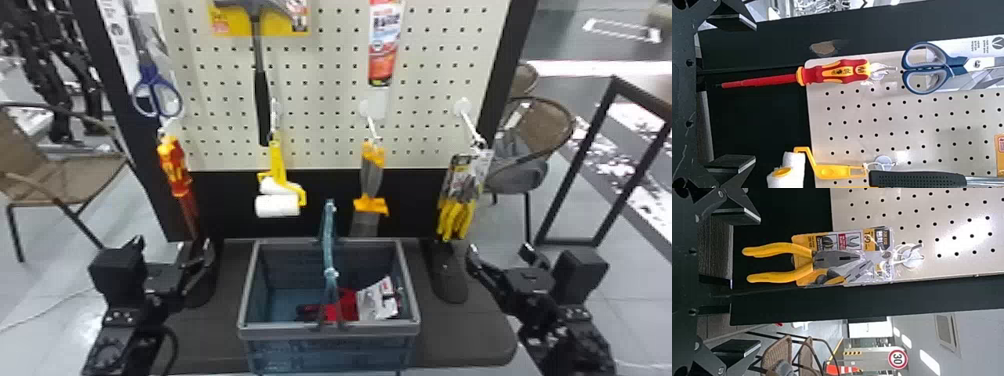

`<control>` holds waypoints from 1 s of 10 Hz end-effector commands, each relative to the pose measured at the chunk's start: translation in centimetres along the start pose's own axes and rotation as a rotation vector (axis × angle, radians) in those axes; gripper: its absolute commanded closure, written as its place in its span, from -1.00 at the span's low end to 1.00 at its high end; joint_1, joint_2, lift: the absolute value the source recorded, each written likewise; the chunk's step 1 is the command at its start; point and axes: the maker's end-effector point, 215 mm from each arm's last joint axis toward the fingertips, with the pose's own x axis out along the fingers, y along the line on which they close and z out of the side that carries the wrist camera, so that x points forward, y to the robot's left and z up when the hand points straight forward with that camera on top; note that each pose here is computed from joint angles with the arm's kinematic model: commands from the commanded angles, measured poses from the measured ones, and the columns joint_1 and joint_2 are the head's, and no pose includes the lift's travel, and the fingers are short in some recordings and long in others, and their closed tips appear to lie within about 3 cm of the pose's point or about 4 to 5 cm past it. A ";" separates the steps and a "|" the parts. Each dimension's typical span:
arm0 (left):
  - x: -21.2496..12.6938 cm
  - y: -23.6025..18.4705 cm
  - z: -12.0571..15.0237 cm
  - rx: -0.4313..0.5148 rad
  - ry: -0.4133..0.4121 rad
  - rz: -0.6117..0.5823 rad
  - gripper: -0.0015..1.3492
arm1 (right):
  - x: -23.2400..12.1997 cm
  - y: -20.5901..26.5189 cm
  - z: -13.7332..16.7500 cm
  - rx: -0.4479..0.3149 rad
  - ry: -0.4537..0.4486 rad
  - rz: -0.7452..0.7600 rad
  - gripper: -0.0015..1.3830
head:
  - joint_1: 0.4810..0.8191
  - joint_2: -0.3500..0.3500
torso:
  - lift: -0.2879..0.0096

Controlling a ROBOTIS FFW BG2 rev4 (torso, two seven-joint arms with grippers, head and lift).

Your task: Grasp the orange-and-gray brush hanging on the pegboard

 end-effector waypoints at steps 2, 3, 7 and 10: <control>0.0 0.0 0.0 0.001 0.000 -0.002 -0.82 | 0.0 0.0 -0.1 0.006 0.000 0.000 -0.73 | -0.60 0.00 | 0.26; 0.1 -0.1 0.0 0.000 0.000 -0.001 -0.82 | 0.0 0.0 0.0 0.006 -0.001 0.000 -0.73 | -0.60 0.00 | 0.26; 0.0 0.0 0.0 0.000 0.000 -0.001 -0.82 | 0.4 0.6 0.6 0.011 0.001 0.028 -0.73 | -0.60 0.00 | 0.26; 0.0 0.0 0.0 0.000 0.000 -0.001 -0.82 | 1.9 2.7 1.9 0.028 0.011 0.126 -0.73 | -0.60 0.00 | 0.26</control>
